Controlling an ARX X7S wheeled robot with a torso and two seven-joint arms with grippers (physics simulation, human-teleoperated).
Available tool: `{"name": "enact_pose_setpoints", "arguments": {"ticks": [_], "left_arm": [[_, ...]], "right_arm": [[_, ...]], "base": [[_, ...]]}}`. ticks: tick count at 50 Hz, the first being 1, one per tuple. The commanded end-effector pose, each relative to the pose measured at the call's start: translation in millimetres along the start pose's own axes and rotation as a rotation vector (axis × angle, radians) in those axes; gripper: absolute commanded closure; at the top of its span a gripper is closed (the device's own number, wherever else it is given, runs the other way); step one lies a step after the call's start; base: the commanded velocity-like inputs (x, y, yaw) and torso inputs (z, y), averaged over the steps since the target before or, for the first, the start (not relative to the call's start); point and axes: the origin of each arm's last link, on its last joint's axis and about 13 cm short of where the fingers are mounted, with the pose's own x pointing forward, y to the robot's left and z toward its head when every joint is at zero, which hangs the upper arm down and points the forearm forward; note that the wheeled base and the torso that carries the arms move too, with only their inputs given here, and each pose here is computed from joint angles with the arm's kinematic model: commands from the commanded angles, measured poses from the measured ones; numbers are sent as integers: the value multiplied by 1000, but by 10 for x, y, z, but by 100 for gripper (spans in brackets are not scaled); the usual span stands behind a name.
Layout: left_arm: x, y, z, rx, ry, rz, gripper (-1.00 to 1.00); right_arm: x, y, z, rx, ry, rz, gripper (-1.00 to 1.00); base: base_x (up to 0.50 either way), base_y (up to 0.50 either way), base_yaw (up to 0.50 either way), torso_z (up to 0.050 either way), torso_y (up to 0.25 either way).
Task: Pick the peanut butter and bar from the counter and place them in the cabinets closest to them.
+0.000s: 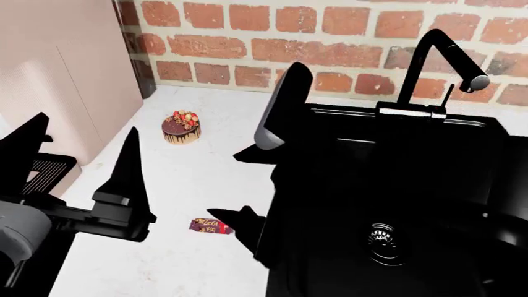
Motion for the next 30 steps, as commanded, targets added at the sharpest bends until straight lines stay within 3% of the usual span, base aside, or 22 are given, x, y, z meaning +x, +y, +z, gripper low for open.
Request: {"name": "enact_pose_setpoints", "arguments": {"ticks": [1,30], "left_arm": [[-2,-4,-3,0,1,-2,-100],[-6,0,-24,-1,4,0,-100]], "right_arm": [[116,-21,-62,3,37,18,-100],[402,-156,-163,10,111,18,-100]], "base": [[0,0,0,0,0],[0,0,0,0,0]]}}
